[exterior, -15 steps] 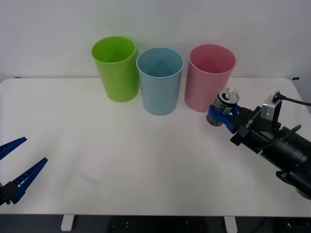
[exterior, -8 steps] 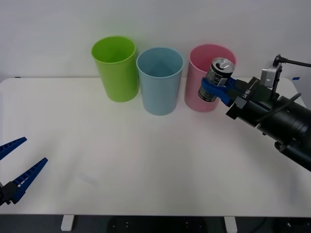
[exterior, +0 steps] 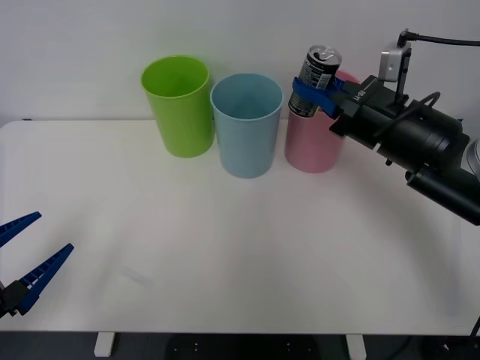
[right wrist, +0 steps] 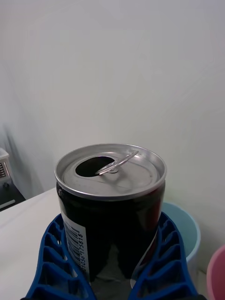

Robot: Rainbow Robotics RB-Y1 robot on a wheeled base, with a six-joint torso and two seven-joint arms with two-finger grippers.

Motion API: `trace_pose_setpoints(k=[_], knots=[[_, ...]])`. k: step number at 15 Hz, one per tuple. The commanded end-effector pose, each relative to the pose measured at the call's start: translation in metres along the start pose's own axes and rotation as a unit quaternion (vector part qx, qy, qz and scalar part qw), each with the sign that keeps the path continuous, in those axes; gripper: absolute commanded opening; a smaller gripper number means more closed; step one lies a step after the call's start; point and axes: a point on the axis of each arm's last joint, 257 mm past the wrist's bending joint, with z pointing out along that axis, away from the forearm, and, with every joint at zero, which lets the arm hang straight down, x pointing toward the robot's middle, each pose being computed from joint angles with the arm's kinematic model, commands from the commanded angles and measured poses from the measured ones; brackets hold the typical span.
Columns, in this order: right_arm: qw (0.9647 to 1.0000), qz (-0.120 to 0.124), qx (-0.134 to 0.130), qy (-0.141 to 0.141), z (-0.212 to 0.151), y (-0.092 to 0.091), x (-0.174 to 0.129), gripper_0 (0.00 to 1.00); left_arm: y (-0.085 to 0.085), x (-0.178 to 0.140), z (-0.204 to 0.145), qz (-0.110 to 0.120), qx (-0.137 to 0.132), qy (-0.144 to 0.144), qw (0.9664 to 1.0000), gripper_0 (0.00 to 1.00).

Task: Grasp the object on the table and drop it into the matching bin: aluminum can to the light blue bin, PET bottle to the pink bin.

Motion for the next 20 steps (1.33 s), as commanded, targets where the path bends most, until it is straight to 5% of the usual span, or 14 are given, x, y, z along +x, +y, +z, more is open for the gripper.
trace_pose_setpoints(k=[1,8,20], knots=[[0.9999,-0.008,0.01,0.005,0.023,-0.015,-0.001,0.0,0.0,0.0,0.0,0.0,0.0,0.0,1.0,1.0],[0.999,-0.011,0.031,0.029,0.085,-0.035,0.016,0.0,0.0,0.0,0.0,0.0,0.0,0.0,1.0,1.0],[0.9963,-0.007,0.069,0.051,0.152,-0.038,0.042,0.0,0.0,0.0,0.0,0.0,0.0,0.0,1.0,1.0]])
